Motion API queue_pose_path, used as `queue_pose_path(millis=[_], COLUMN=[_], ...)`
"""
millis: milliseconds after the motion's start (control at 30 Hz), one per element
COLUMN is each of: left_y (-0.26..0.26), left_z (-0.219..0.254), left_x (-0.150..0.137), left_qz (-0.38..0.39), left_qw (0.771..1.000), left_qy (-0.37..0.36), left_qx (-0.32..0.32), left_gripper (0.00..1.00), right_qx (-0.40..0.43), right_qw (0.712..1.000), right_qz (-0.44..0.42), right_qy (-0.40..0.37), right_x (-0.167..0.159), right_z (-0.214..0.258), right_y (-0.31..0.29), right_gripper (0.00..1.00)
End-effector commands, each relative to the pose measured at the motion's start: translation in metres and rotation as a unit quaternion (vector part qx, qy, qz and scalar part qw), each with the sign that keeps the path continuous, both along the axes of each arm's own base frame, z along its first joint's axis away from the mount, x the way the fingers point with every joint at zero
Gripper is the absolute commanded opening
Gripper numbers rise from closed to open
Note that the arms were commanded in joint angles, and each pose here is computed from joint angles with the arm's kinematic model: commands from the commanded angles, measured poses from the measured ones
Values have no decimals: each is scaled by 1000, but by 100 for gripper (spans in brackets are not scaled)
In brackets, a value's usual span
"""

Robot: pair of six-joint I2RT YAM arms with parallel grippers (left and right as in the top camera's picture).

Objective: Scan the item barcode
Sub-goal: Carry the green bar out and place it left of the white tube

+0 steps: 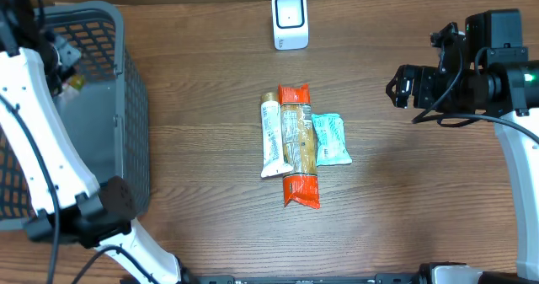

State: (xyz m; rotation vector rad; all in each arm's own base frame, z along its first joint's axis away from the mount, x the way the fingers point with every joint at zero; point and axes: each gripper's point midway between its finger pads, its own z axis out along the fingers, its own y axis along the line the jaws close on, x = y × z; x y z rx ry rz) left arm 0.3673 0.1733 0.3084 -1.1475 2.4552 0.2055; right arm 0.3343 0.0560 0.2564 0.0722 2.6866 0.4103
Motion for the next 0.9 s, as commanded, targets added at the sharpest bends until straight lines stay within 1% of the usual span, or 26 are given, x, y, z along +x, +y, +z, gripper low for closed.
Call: queue_pose_path(millis=[0,67,167,333,400,533,667,733,800,867], left_y=[-58,-85,-129,-213,-238,-273,-288,-294,-300,-303], left_z=[72,80,80,51,33,-18,-78,-111,-147,-172], left_x=[-3,-1,6,22,27,35,37,35,29,24], left_qz=[-102,-137,-195,-292,-308,-300,-271,-255,-234,-214], left_qw=[988,982,973,952,949,954,957,955,952,950], left_qy=[-114,-127,-125,-83,-56,17,100,142,187,217], left_qx=[-1,-8,-16,-37,-39,-17,34,54,61,65], left_gripper=[4,4,4,4,4,4,4,4,4,4], right_qx=[-3,-3,-3,-3,-3,-3,-3,-3,-3,-3], right_qw=[1000,1000,1000,1000,1000,1000,1000,1000,1000,1000], right_qz=[1,1,1,1,1,1,1,1,1,1], right_qy=[-6,-7,-6,-2,1,4,7,8,8,7], right_x=[4,4,4,2,0,-1,-2,-2,-2,-2], right_z=[0,1,1,0,-1,-2,-2,-2,-2,-2], right_y=[1,1,1,1,1,0,0,0,0,0], right_gripper=[100,100,100,100,100,100,100,100,100,100])
